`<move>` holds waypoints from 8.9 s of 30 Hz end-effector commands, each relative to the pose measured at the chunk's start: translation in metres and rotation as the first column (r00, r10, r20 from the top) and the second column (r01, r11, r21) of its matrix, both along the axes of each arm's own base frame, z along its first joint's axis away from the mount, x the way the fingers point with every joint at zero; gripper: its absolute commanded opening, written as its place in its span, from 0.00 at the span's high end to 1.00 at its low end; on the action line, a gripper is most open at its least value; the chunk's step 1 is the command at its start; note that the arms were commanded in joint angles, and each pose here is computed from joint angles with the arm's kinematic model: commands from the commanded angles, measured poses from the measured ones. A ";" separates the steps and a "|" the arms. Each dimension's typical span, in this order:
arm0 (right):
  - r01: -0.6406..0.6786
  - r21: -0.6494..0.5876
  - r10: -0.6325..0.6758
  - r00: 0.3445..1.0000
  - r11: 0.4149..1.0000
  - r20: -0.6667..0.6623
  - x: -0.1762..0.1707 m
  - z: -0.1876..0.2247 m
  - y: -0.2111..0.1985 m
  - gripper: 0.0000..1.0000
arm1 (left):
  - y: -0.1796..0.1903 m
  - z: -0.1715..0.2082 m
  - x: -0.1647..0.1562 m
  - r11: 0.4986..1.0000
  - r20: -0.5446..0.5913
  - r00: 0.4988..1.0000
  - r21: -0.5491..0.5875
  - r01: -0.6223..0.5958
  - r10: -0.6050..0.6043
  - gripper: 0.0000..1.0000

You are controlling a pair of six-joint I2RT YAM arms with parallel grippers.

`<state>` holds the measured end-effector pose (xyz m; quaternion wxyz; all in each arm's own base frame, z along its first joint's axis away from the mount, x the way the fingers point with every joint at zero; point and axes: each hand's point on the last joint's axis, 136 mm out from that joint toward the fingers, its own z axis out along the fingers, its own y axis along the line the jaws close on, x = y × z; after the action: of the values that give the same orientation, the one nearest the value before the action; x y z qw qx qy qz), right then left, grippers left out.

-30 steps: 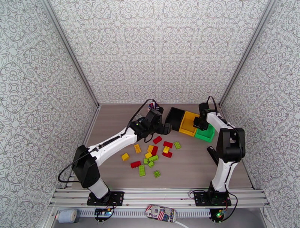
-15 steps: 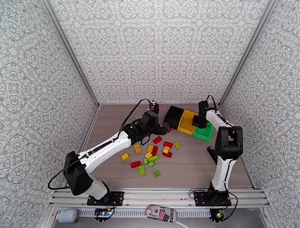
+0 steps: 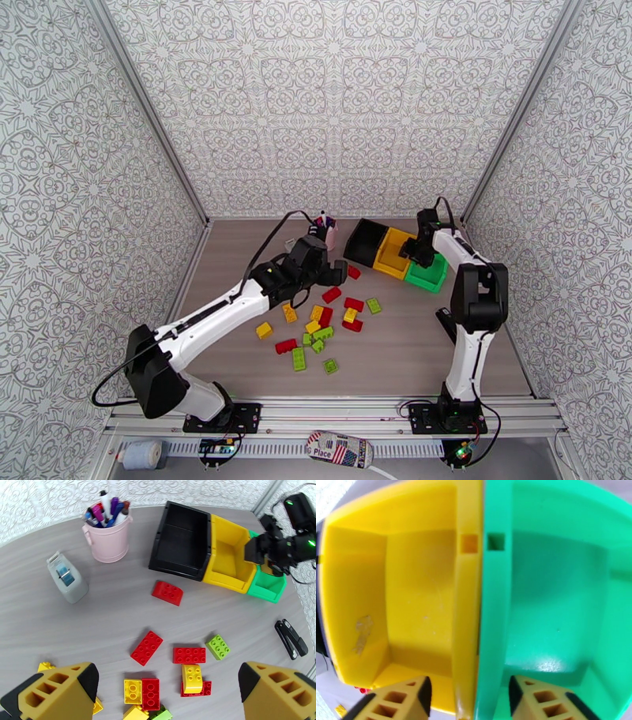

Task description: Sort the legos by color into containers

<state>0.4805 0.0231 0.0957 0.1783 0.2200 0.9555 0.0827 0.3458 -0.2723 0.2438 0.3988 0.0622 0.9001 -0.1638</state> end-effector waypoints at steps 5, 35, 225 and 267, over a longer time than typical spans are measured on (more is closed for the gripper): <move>-0.047 -0.049 0.052 0.992 0.998 0.118 -0.035 0.069 0.006 0.38 | 0.038 -0.023 0.008 0.990 -0.130 0.983 -0.022 -0.137 0.133 0.01; -0.278 -0.204 0.251 0.957 0.939 -0.145 -0.163 0.012 0.106 0.36 | 0.045 -0.099 -0.082 0.970 -0.399 0.888 0.010 -0.245 0.228 0.01; -0.020 0.347 0.021 1.000 0.938 0.000 -0.159 0.042 0.079 0.74 | -0.167 -0.047 -0.043 0.792 -0.372 0.782 -0.562 0.239 -0.500 0.01; 0.017 0.252 -0.032 0.998 0.968 0.055 -0.093 0.075 -0.002 0.38 | -0.068 -0.023 0.016 0.971 -0.330 0.940 -0.238 0.002 -0.083 0.01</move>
<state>0.4050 -0.0049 0.1695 0.1837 0.2916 0.9148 0.2108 0.3598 -0.3880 0.2249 0.2010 0.0359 0.9119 -0.3559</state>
